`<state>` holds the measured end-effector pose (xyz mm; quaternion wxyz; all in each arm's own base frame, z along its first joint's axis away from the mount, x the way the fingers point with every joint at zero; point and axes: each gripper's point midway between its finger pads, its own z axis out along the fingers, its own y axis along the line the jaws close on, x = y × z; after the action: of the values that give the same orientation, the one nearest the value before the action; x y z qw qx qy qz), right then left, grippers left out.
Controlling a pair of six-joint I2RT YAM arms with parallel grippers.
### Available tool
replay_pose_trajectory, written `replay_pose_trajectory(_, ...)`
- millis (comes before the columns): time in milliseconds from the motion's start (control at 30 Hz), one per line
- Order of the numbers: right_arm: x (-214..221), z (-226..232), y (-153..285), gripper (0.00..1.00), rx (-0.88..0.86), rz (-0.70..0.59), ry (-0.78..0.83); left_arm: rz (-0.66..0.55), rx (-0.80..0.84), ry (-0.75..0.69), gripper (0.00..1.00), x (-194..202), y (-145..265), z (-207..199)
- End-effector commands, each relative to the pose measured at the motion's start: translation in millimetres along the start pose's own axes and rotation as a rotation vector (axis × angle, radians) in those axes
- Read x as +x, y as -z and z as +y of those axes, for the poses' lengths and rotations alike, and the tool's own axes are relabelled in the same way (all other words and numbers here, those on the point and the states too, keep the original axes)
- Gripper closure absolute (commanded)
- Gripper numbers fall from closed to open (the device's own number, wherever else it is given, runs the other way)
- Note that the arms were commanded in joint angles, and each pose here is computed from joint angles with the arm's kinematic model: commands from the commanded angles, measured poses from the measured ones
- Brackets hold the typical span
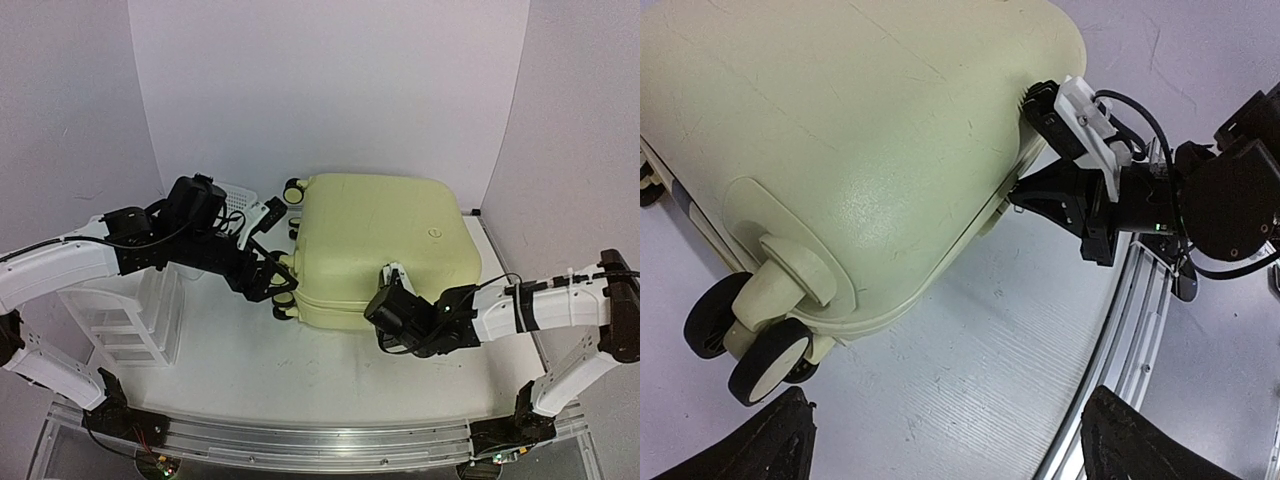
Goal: Open, take out, and arrange the luggage
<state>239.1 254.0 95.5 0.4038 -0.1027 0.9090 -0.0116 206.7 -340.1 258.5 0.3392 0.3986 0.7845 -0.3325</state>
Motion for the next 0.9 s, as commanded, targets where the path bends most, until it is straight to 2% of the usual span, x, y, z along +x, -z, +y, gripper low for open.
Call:
replay_pose_trajectory(0,-8.8,-5.9,-3.8,1.0,-0.039,-0.004,0.001,-0.066,-0.022,-0.004,0.07,-15.7,9.4,1.3)
replay_pose_trajectory(167,-2.2,-21.9,5.8,1.0,-0.016,0.016,0.083,-0.056,-0.106,0.021,0.05,-11.8,4.3,17.8)
replay_pose_trajectory(367,9.8,-39.5,19.1,1.0,-0.025,0.05,0.204,-0.026,-0.197,-0.042,0.01,-15.2,-7.3,41.0)
replay_pose_trajectory(600,12.6,-44.5,25.9,1.0,-0.033,0.074,0.254,0.121,-0.152,-0.14,0.01,-6.7,-52.0,65.0)
replay_pose_trajectory(700,11.2,-49.2,32.7,1.0,-0.041,0.07,0.248,0.192,-0.194,-0.145,0.06,5.5,-63.0,85.4)
replay_pose_trajectory(867,8.3,-64.8,45.6,1.0,-0.027,0.056,0.266,0.21,-0.259,-0.133,0.22,7.5,-68.1,100.2)
